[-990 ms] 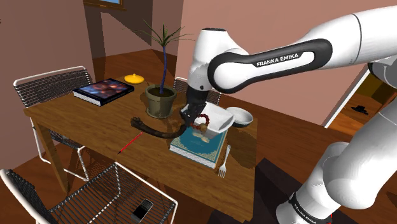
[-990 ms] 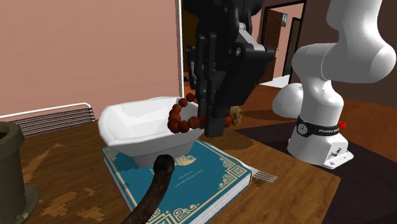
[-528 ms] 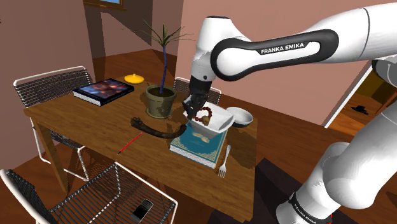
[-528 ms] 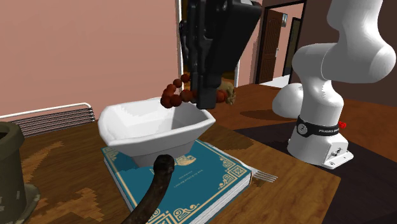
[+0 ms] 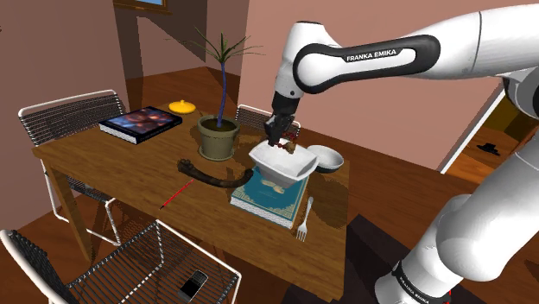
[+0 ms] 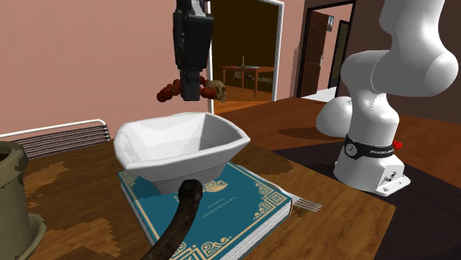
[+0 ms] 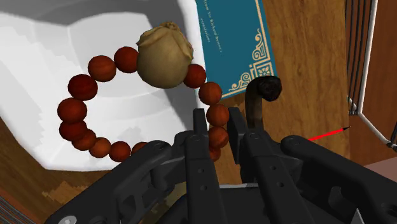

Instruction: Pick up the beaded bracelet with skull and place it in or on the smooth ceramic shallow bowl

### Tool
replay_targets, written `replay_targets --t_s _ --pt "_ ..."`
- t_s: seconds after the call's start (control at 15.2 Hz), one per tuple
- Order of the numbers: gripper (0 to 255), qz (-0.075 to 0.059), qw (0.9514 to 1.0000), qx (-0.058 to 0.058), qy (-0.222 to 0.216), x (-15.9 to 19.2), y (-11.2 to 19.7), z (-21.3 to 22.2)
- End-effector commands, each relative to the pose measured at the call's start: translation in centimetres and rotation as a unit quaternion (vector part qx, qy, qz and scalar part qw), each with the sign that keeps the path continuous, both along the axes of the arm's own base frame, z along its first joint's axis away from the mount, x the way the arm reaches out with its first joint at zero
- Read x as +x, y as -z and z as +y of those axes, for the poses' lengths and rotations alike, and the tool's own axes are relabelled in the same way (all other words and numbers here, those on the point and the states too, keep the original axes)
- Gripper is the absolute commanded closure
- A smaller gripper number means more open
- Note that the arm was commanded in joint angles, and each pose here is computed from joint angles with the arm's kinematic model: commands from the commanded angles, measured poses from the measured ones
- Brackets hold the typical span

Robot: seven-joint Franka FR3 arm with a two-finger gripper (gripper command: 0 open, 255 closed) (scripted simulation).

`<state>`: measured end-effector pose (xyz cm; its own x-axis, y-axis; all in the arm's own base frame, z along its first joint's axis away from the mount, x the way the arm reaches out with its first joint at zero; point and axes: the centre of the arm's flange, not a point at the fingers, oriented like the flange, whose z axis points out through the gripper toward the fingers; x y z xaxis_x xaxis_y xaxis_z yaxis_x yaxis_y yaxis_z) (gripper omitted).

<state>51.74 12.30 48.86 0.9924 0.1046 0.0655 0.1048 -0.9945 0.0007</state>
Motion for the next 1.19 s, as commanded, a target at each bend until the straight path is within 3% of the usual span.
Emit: replay_targets --t_s 0.0,0.26,1.12 --pt "255 0.000 1.0000 0.000 -0.001 1.0 -0.4 -2.8" --pt "255 0.000 1.0000 0.000 -0.001 2.9 -0.8 -7.6" --pt "255 0.000 1.0000 0.000 -0.001 2.9 6.0 -7.6"
